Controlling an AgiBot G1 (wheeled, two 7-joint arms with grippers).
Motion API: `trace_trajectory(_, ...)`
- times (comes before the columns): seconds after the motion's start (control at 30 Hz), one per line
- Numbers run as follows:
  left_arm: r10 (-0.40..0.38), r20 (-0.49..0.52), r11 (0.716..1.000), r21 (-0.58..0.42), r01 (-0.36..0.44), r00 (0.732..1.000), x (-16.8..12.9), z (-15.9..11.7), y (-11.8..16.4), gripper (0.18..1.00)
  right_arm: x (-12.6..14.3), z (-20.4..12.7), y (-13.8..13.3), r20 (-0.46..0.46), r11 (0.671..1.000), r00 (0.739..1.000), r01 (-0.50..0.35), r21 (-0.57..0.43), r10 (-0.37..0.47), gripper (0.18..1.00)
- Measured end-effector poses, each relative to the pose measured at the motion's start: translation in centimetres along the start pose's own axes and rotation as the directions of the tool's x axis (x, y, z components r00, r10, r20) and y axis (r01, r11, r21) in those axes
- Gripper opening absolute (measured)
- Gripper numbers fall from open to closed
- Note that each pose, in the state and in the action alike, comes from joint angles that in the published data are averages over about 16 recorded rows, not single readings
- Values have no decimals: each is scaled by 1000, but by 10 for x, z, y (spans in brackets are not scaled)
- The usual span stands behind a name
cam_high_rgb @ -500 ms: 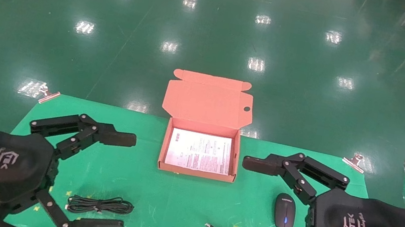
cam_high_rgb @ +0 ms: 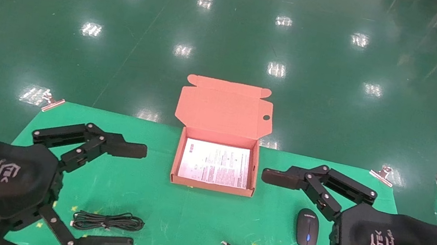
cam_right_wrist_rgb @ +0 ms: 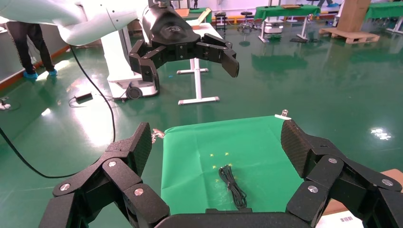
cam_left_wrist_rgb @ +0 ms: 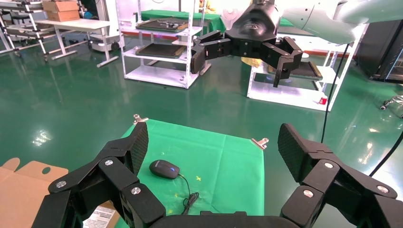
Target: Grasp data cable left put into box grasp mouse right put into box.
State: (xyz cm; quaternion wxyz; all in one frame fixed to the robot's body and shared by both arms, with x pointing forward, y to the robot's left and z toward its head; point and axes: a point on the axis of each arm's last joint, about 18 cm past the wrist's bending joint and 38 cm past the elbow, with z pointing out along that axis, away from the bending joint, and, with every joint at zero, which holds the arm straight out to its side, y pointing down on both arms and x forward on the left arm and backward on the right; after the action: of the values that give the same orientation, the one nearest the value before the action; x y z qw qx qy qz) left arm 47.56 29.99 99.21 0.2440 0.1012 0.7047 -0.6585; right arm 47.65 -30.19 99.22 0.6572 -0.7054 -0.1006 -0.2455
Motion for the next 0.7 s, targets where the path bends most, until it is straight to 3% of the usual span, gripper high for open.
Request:
trace_trajectory(0.27,6,2,999,-34,-6,1000,-2,0,5,1001,0,0,2,5,999,1000,22,-26,-22,1001)
trace_trajectory(0.47,33,-3,990,-140,-33,999,-7,6,18,1001,0,3,12,37,986,995,92,-142,-88,1001)
trace_trajectory(0.6,65,-10,967,-246,-66,998,-15,12,31,1001,4,6,24,83,949,985,170,-265,-153,1001)
trace_trajectory(0.7,95,-22,936,-337,-96,995,-22,18,41,1001,9,9,35,132,899,970,237,-368,-202,1001)
